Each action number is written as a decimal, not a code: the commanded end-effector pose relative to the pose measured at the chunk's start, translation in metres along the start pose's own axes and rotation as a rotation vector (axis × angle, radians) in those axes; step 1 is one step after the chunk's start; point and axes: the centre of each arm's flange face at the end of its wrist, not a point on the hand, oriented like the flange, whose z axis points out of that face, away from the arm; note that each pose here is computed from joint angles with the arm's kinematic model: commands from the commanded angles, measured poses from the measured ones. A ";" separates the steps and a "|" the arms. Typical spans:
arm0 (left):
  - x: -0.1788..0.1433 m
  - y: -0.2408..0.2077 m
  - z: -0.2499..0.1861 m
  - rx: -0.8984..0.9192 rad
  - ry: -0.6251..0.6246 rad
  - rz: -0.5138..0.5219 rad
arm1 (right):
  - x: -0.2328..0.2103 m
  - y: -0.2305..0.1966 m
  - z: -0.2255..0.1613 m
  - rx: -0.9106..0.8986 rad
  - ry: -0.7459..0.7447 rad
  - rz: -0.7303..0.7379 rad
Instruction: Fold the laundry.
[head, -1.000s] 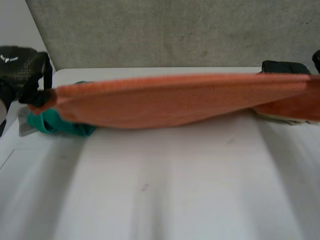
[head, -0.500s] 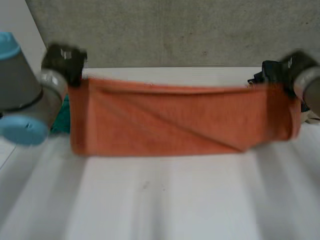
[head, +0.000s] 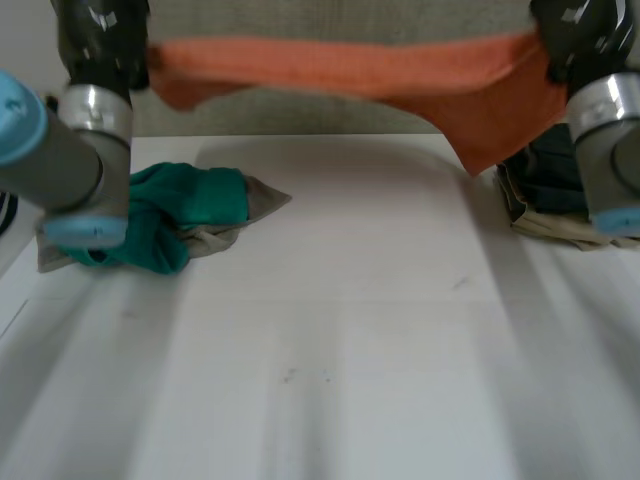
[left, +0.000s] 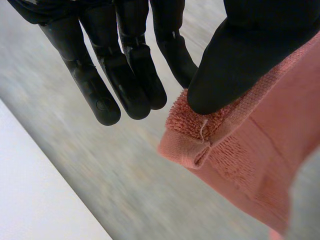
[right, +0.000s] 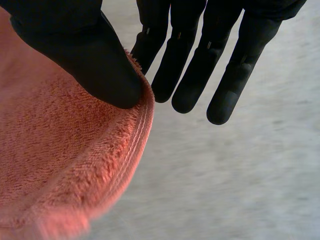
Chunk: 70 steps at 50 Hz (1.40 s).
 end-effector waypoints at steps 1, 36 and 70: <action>0.024 0.051 -0.060 -0.225 0.123 0.002 | -0.061 0.040 -0.056 -0.127 -0.250 0.060; -0.018 0.022 -0.235 -0.816 0.533 0.298 | 0.008 0.029 -0.223 -0.841 -0.773 -0.068; -0.048 -0.052 0.025 0.159 -0.164 0.077 | 0.056 -0.057 0.022 0.209 0.237 0.009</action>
